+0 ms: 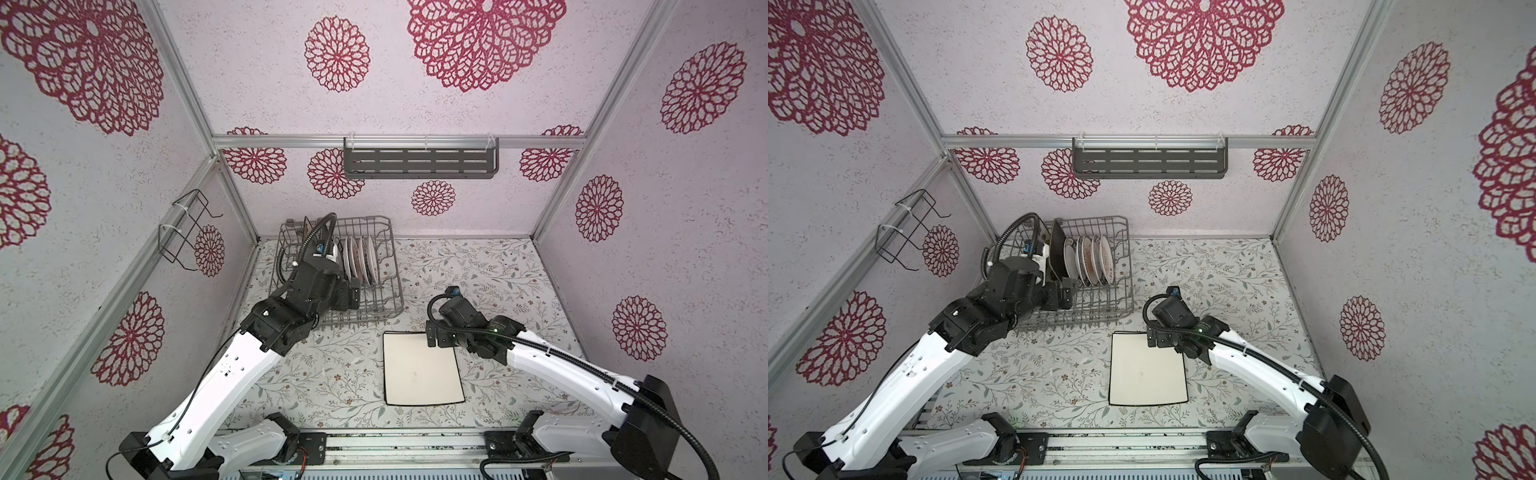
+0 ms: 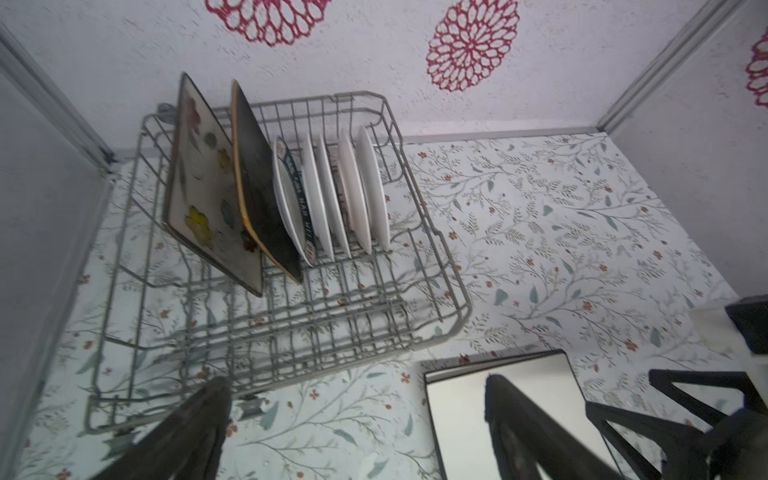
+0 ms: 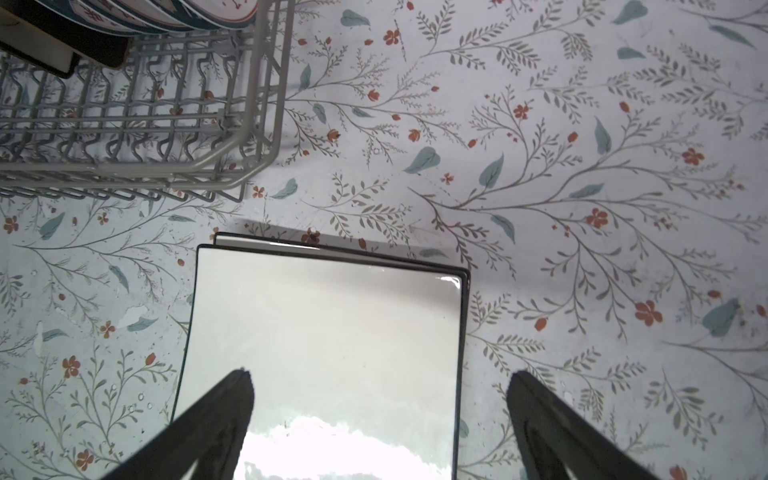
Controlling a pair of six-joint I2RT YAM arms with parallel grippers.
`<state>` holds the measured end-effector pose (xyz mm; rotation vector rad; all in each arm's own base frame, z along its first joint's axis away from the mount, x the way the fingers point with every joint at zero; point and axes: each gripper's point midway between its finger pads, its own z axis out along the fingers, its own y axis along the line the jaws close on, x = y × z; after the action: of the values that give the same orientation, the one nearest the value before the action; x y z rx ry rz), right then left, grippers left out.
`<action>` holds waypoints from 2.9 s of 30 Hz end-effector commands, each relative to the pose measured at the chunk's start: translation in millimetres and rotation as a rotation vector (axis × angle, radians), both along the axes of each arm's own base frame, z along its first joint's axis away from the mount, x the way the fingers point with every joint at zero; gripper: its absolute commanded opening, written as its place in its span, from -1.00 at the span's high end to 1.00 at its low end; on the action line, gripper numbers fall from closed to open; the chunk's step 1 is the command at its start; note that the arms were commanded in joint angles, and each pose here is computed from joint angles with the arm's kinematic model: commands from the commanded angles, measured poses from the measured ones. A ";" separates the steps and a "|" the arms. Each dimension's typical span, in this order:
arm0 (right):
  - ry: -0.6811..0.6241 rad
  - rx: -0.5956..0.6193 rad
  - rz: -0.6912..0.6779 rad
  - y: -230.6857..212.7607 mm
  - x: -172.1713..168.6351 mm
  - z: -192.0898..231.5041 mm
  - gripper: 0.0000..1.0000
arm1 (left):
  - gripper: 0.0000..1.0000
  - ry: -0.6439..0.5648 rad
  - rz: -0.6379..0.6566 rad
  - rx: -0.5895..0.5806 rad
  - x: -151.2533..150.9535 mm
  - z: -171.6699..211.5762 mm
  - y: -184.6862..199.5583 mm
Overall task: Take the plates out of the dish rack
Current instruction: 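Open both grippers and raise them off the white plate stack, then move the left gripper onto the floral square plate while the right gripper hovers, then close the left gripper on the floral plate's top edge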
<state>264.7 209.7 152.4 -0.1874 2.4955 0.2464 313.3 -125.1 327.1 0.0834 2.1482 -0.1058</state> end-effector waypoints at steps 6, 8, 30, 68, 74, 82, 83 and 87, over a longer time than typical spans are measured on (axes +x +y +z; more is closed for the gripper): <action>-0.108 0.014 0.109 30.0 41.7 37.4 -0.97 | -0.95 -0.006 0.078 0.131 69.4 23.9 61.5; -0.113 0.006 0.120 32.1 49.2 39.2 -0.97 | -0.96 0.015 0.093 0.148 90.3 25.4 76.6; -0.110 0.065 0.175 39.4 102.9 23.3 -0.88 | -0.52 0.293 0.098 0.338 216.7 -51.4 131.5; -0.026 0.045 0.145 31.7 137.4 -22.7 -0.74 | 0.65 0.418 0.077 0.308 250.8 -123.4 144.4; -0.019 0.037 0.140 29.5 139.5 -26.7 -0.74 | 0.89 0.416 0.081 0.301 251.4 -123.3 144.2; -0.010 0.024 0.136 26.6 141.7 -31.4 -0.74 | 1.00 0.353 0.108 0.292 251.1 -95.7 144.4; -0.007 0.022 0.137 26.7 141.4 -32.5 -0.74 | 1.00 0.339 0.112 0.293 250.7 -89.8 143.3; -0.001 0.022 0.135 27.0 141.5 -35.5 -0.73 | 1.00 0.273 0.148 0.329 250.4 -63.2 140.8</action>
<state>394.7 233.8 100.7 -0.3457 2.5271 0.3230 565.7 10.0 211.5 0.1169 2.5399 0.2570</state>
